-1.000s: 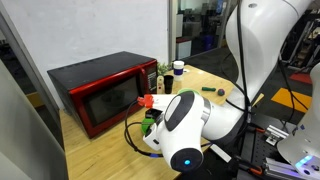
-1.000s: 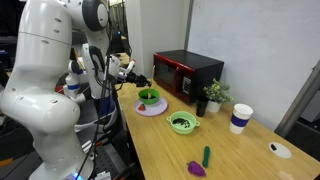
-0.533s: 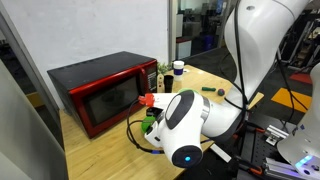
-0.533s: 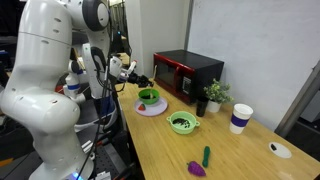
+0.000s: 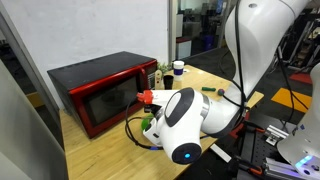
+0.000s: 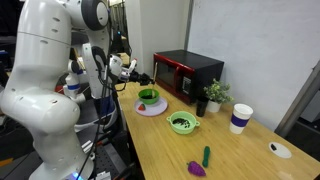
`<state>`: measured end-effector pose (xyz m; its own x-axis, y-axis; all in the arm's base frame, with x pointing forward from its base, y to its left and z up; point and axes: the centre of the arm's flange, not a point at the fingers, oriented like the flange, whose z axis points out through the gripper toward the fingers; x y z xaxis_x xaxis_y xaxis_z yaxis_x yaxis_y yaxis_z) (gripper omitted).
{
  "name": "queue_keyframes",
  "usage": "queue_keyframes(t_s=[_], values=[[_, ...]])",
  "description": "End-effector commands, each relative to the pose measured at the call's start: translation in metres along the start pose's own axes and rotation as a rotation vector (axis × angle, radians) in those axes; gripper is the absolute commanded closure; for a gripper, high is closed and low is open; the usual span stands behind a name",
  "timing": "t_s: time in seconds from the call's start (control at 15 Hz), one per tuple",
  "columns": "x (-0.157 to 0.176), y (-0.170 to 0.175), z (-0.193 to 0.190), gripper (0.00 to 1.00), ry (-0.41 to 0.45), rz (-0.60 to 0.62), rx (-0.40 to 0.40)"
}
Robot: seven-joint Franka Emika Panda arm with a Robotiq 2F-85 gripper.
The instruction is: Use the big spoon to mix the contents of the green bowl on the plate then put it back on the table
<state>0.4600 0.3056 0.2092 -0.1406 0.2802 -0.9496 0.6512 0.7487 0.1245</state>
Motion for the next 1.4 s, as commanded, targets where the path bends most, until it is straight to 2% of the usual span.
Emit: queue_keyframes(t_s=[0.0,0.8,1.33], values=[[-0.024,0.01,-0.003,0.94,-0.04,0.013,-0.046],[-0.083,0.031,-0.051,0.94,-0.105,-0.022,-0.186],[-0.095,0.016,-0.064,0.94,-0.129,-0.062,-0.203]])
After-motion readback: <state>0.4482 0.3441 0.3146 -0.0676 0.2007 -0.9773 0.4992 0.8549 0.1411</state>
